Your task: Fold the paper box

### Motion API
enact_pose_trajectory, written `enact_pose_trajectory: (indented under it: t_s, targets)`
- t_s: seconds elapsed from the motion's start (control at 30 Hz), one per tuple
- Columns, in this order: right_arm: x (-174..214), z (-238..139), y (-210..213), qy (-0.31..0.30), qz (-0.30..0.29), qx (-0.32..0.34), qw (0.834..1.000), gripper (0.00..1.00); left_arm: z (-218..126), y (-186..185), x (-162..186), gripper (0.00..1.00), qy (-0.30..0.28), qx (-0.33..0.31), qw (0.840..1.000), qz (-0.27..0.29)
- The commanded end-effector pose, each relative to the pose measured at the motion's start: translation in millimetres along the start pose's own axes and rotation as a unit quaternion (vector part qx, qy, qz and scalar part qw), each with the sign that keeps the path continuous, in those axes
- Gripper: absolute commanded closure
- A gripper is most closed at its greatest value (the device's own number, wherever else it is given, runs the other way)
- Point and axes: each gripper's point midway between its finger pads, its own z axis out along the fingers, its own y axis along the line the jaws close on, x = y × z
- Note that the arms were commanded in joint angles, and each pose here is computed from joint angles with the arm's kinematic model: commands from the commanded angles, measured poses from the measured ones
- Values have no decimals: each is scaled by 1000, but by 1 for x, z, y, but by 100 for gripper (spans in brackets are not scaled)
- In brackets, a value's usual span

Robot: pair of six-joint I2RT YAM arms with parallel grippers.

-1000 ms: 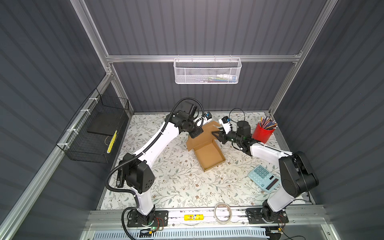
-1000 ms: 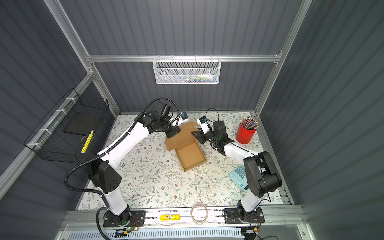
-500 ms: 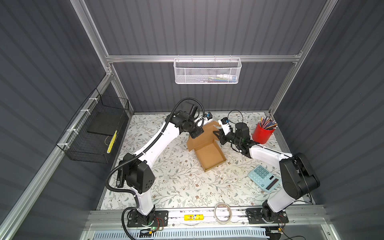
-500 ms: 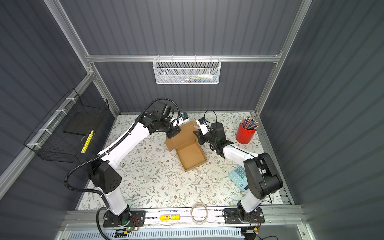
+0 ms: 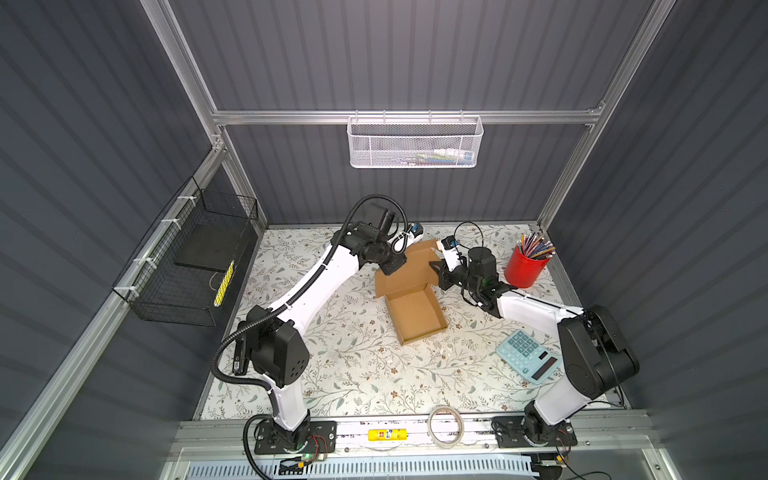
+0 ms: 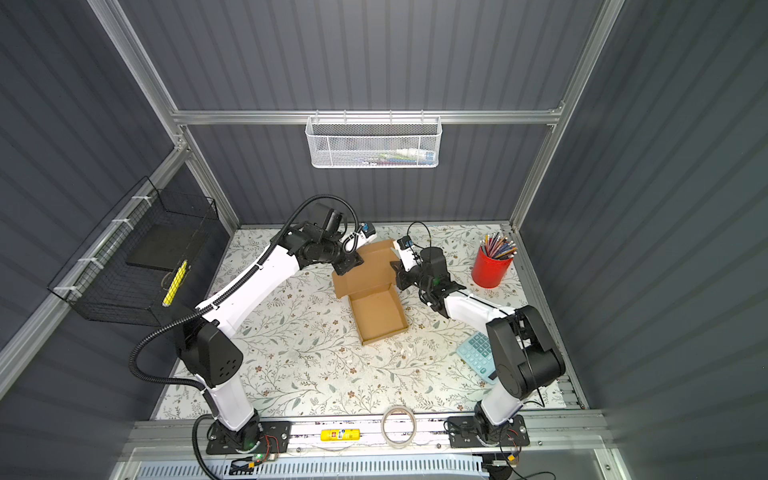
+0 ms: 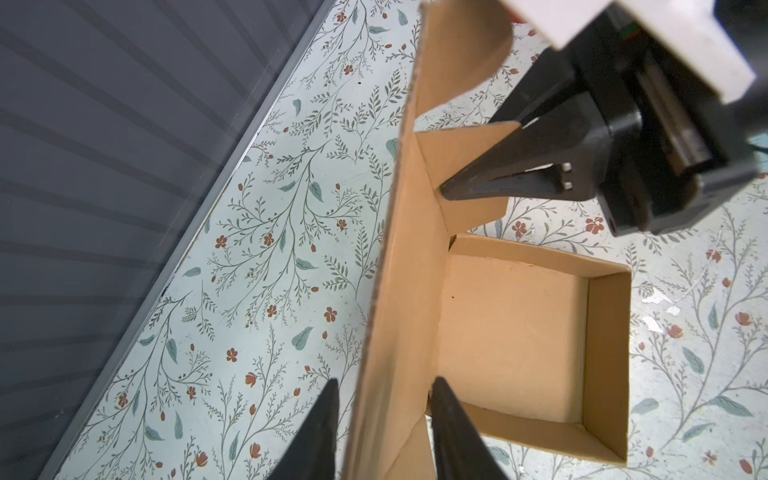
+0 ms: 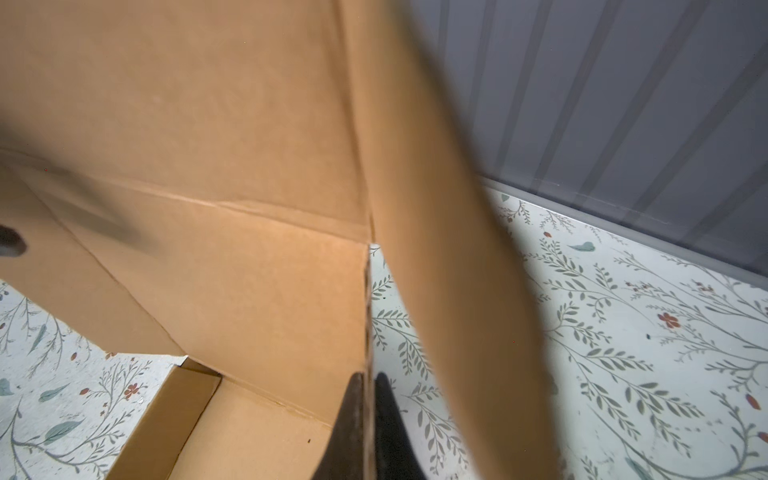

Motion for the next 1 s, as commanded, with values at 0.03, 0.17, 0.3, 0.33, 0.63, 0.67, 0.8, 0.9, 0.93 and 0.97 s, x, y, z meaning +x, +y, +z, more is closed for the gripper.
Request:
enact_pose_trajectory:
  t_s: [0.03, 0.17, 0.3, 0.33, 0.63, 0.67, 0.8, 0.9, 0.93, 0.97]
  targets:
    - [-4, -4, 6, -7, -20, 6, 1000, 94, -23, 8, -9, 57, -22, -38, 999, -6]
    - [-3, -8, 10, -7, -34, 7, 999, 94, -34, 20, -14, 54, -37, -74, 996, -26]
    - [-3, -12, 11, -6, -40, 15, 999, 95, -49, 36, -16, 50, -53, -120, 990, -52]
    - [-3, -13, 12, -6, -40, 13, 999, 95, -54, 42, -16, 49, -61, -134, 987, -63]
    - [0, -12, 16, -3, -42, 12, 999, 96, -111, 79, 10, 47, -128, -196, 954, -185]
    - [1, -12, 16, -2, -42, 13, 999, 96, -114, 80, 15, 46, -129, -201, 951, -194]
    - [3, -12, 16, -1, -42, 13, 999, 96, -107, 68, 47, 46, -121, -202, 943, -234]
    - [3, -12, 16, 2, -43, 16, 999, 96, -101, 61, 66, 46, -123, -205, 936, -258]
    - [4, -12, 15, 3, -44, 18, 999, 96, -98, 59, 71, 46, -124, -204, 934, -266]
    - [4, -12, 14, 4, -44, 20, 999, 96, -96, 56, 75, 46, -125, -202, 932, -273]
